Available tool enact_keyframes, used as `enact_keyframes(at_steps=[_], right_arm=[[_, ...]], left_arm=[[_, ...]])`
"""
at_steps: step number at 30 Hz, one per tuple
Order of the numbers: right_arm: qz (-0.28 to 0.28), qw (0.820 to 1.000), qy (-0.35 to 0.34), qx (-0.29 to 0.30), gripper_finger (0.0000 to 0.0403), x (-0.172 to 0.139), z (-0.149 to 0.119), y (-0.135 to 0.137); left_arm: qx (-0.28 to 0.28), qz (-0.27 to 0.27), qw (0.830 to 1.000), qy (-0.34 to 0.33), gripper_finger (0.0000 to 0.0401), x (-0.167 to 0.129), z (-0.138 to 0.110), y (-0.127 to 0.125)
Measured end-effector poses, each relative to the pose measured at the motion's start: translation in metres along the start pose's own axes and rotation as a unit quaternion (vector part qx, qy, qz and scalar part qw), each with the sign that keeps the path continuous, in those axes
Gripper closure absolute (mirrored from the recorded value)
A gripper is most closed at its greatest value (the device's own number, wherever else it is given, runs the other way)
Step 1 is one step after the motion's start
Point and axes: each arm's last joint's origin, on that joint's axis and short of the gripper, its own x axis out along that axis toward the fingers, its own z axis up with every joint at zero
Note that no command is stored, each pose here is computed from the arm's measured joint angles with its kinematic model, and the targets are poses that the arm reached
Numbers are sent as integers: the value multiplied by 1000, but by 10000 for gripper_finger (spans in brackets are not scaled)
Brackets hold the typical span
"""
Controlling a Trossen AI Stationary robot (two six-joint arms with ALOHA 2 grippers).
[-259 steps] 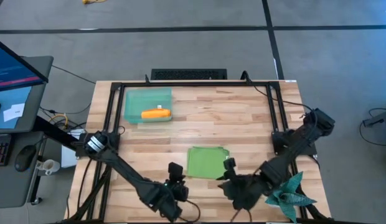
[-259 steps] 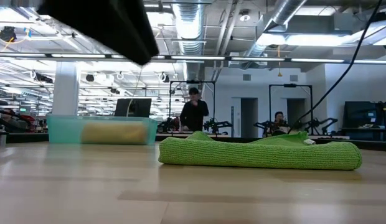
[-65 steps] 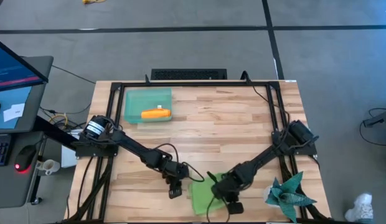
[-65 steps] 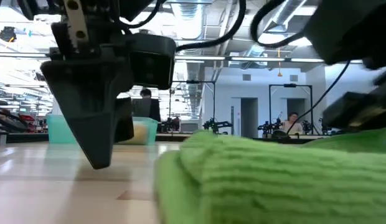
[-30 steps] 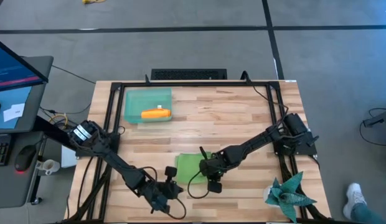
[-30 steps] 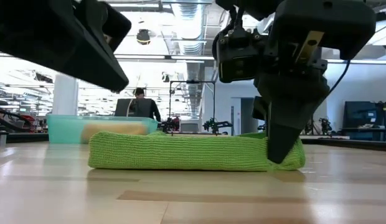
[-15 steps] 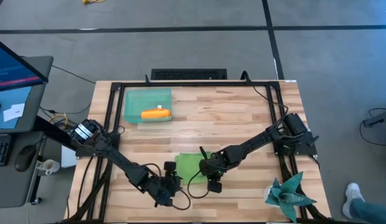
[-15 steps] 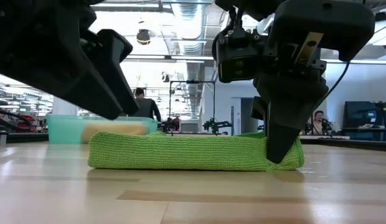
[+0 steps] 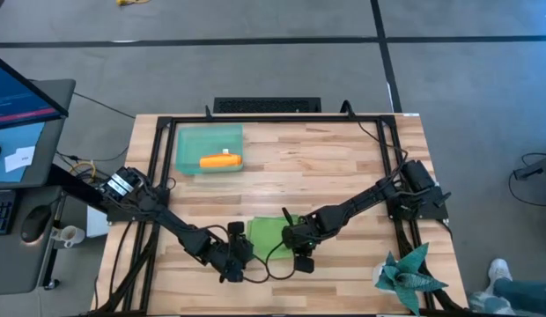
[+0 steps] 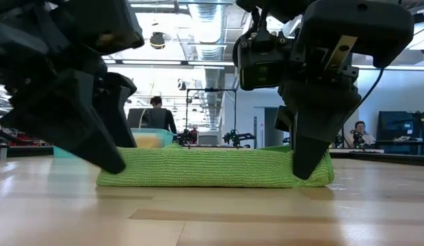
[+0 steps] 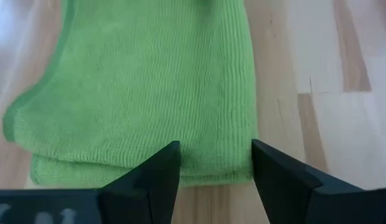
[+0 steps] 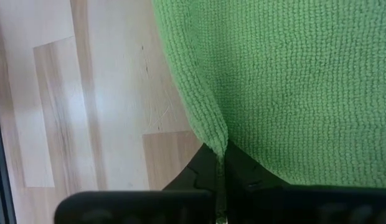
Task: Roll microfiber towels into tight, uniform cylinder then place into a basket
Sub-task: Roll the green microfiber cloth
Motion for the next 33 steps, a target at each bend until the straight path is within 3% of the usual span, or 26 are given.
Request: enact_keyframes(at_steps=[8, 13, 16, 20, 22, 26, 33], right_arm=[[2, 1000, 1, 0, 379, 0, 0, 0], [9, 1000, 12, -6, 380, 1, -4, 5], [49, 998, 37, -12, 379, 1, -8, 12], [111, 991, 70, -29, 384, 2, -15, 25], [128, 988, 79, -34, 384, 2, -16, 28], [142, 986, 88, -20, 381, 1, -15, 25], [127, 984, 92, 86, 385, -1, -5, 8]], left_arm=[[-21, -30, 999, -10, 253, 4, -4, 2], [-57, -53, 997, -10, 332, 4, -2, 1], [-95, -90, 991, -8, 387, 4, 1, -2], [-166, -187, 968, -16, 389, 1, 11, -11], [-190, -209, 959, -14, 392, 0, 13, -13], [-233, -192, 953, 16, 397, 3, 11, -7], [-250, -150, 955, 55, 393, 8, 5, 5]])
